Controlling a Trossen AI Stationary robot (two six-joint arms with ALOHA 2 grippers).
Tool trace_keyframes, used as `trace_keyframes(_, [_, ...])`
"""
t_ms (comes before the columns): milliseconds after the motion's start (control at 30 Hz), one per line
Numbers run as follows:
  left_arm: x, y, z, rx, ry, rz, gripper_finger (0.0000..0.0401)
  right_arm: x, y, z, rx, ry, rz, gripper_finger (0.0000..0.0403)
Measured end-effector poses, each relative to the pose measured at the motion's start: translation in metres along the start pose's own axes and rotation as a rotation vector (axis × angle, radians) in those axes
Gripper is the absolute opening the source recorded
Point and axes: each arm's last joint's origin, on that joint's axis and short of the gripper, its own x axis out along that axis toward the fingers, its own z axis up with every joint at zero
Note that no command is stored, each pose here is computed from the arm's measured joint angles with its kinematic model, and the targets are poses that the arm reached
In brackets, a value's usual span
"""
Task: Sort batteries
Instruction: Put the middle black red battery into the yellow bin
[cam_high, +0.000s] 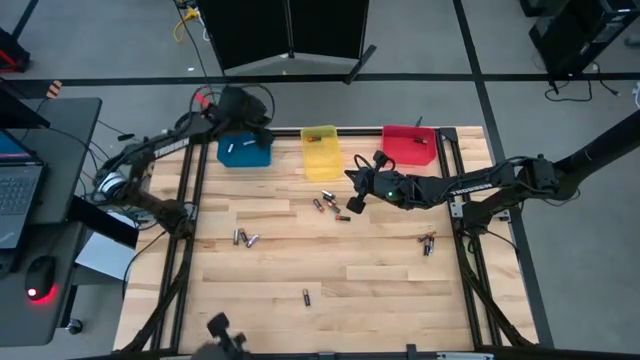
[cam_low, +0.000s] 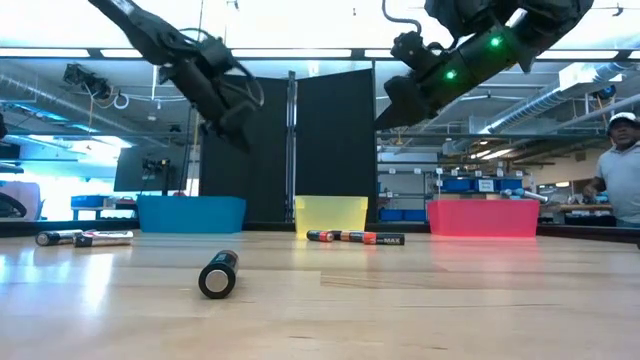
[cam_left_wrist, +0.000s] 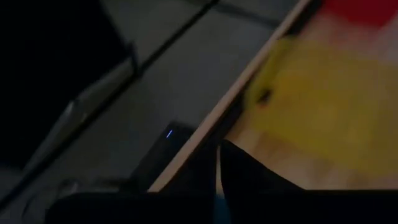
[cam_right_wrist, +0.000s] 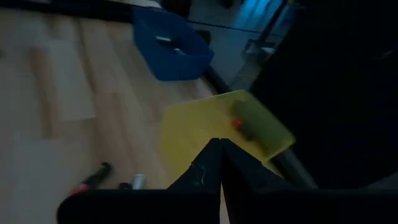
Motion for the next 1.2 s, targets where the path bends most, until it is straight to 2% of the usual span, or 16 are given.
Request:
trace_keyframes(233, [-0.013, -0.049, -0.019, 0.052, -0.223, -0.125, 0.0011, 0.003, -0.002, -0.018, 0.118, -0.008, 0.140, 0.0012])
trace_keyframes(367, [-0.013, -0.073, -0.034, 0.011, -0.339, -0.216, 0.0012, 0.002, 0.000, -0.022, 0.144, -0.003, 0.163, 0.0014])
trace_keyframes(500, [-0.012, -0.093, -0.054, 0.011, -0.400, -0.283, 0.0013, 0.000, 0.004, -0.023, 0.163, 0.014, 0.190, 0.0014])
trace_keyframes(600, [-0.014, -0.105, -0.066, 0.029, -0.440, -0.321, 0.0013, -0.001, 0.007, -0.025, 0.173, 0.034, 0.256, 0.0016])
trace_keyframes(833, [-0.018, -0.119, -0.078, 0.051, -0.483, -0.374, 0.0013, -0.007, 0.018, -0.033, 0.221, 0.140, 0.432, 0.0035])
trace_keyframes(1067, [-0.020, -0.125, -0.078, 0.062, -0.484, -0.396, 0.0013, -0.016, 0.036, -0.041, 0.176, 0.215, 0.483, 0.0094])
trace_keyframes(1200, [-0.020, -0.126, -0.078, 0.063, -0.484, -0.398, 0.0013, -0.008, 0.049, -0.055, 0.153, 0.274, 0.487, 0.0136])
